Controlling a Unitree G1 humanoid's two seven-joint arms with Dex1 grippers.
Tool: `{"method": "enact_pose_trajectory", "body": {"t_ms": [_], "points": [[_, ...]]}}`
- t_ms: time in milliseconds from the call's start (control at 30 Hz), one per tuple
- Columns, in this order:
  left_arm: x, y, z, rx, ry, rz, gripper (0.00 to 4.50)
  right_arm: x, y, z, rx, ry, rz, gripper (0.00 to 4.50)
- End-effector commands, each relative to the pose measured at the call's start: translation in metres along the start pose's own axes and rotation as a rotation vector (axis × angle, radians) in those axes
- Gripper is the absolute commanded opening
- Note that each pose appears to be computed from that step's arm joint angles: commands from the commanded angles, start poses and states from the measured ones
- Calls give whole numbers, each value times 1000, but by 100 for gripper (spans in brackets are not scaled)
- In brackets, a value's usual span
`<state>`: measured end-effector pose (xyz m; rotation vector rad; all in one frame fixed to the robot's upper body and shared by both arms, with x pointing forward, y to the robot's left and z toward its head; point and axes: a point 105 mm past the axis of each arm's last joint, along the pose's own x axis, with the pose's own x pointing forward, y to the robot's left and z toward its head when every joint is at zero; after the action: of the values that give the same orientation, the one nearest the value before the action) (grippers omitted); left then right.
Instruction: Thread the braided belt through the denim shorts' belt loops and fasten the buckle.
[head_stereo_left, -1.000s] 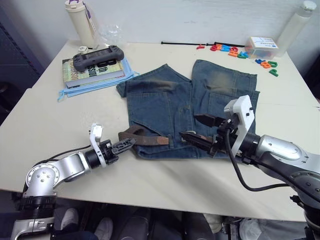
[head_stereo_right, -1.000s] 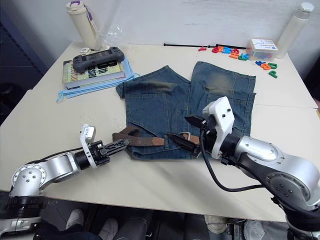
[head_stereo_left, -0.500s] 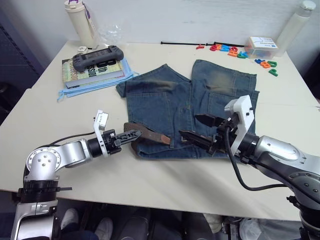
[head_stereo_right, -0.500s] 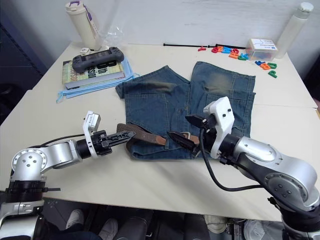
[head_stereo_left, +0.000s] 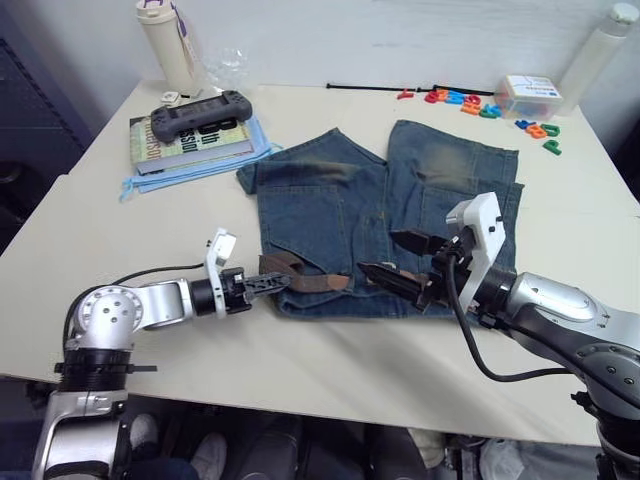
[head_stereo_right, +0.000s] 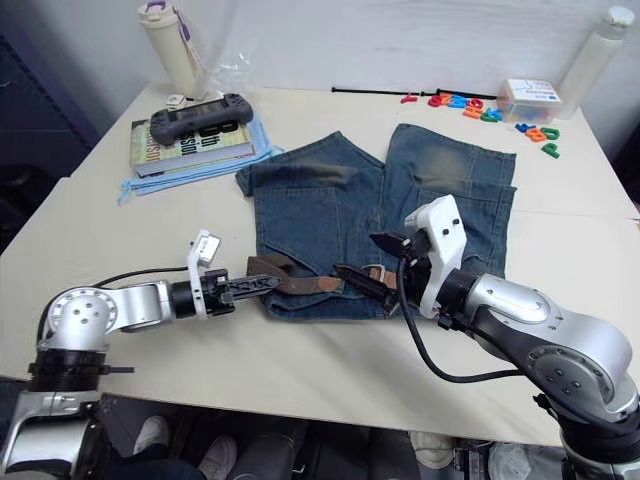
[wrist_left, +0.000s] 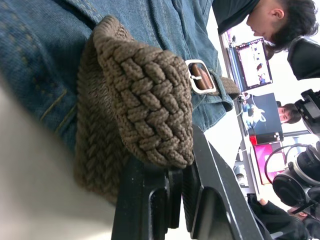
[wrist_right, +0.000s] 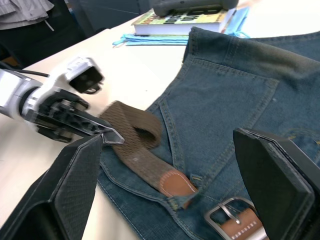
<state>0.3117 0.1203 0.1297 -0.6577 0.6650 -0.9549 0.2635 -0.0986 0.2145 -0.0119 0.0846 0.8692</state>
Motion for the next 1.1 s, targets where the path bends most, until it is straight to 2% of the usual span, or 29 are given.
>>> {"method": "enact_pose_trajectory", "body": {"t_ms": [33,300,467,600,900,1100], "points": [[2,3,8,45,6,7,0,-3,7,9,-38,-29,18,440],[-17,7,31,125,14,22,0,-4,8,6,-28,-29,13,440],[-32,4,27,140,67,24,0,-2,9,6,-20,-36,15,440],[-32,-2,25,138,82,4,0,-1,11,4,-14,-39,18,440],[-31,-20,44,59,3,-7,0,1,15,4,2,-49,19,440],[-36,-33,53,66,-31,5,0,2,17,4,11,-60,16,440]]}}
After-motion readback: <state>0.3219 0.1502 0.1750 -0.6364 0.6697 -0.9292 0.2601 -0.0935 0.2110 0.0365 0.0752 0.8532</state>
